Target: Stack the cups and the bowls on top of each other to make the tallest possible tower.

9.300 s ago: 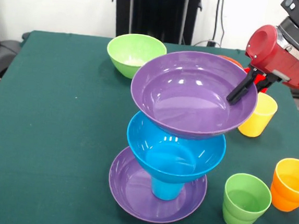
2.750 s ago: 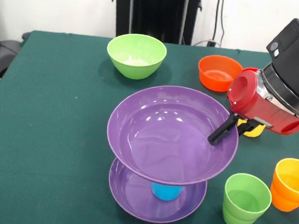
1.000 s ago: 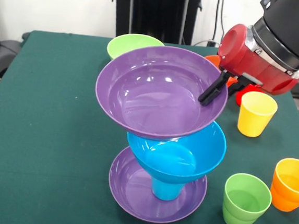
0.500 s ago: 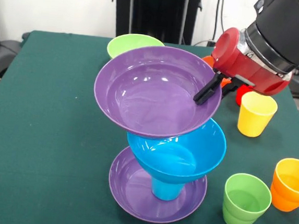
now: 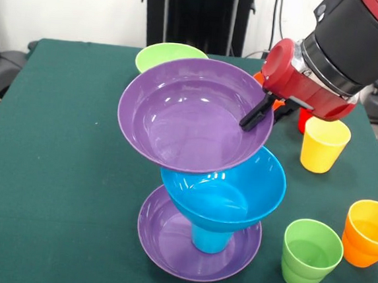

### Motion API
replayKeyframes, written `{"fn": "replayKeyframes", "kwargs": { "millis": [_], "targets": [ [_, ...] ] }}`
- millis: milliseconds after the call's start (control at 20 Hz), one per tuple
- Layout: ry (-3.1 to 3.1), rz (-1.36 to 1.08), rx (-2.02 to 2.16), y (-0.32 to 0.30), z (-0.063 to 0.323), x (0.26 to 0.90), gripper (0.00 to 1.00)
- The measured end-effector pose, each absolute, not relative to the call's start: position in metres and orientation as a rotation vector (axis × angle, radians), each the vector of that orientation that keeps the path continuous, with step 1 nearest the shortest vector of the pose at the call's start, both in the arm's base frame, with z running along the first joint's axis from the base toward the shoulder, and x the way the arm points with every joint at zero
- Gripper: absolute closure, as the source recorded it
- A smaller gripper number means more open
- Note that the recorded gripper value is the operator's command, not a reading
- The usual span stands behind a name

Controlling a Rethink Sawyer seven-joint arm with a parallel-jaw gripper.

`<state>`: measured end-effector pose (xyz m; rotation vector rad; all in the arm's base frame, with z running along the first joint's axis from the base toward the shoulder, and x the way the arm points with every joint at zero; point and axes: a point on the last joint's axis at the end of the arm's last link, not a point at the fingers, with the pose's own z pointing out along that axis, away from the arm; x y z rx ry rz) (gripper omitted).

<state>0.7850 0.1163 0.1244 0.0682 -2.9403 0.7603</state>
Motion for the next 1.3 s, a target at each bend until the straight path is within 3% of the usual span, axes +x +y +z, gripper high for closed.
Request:
{"fn": "replayKeyframes", "kwargs": {
  "millis": [1300],
  "targets": [
    [-2.921, 0.755, 0.078, 0.1205, 0.1171, 0.7769, 1.0]
  ]
}}
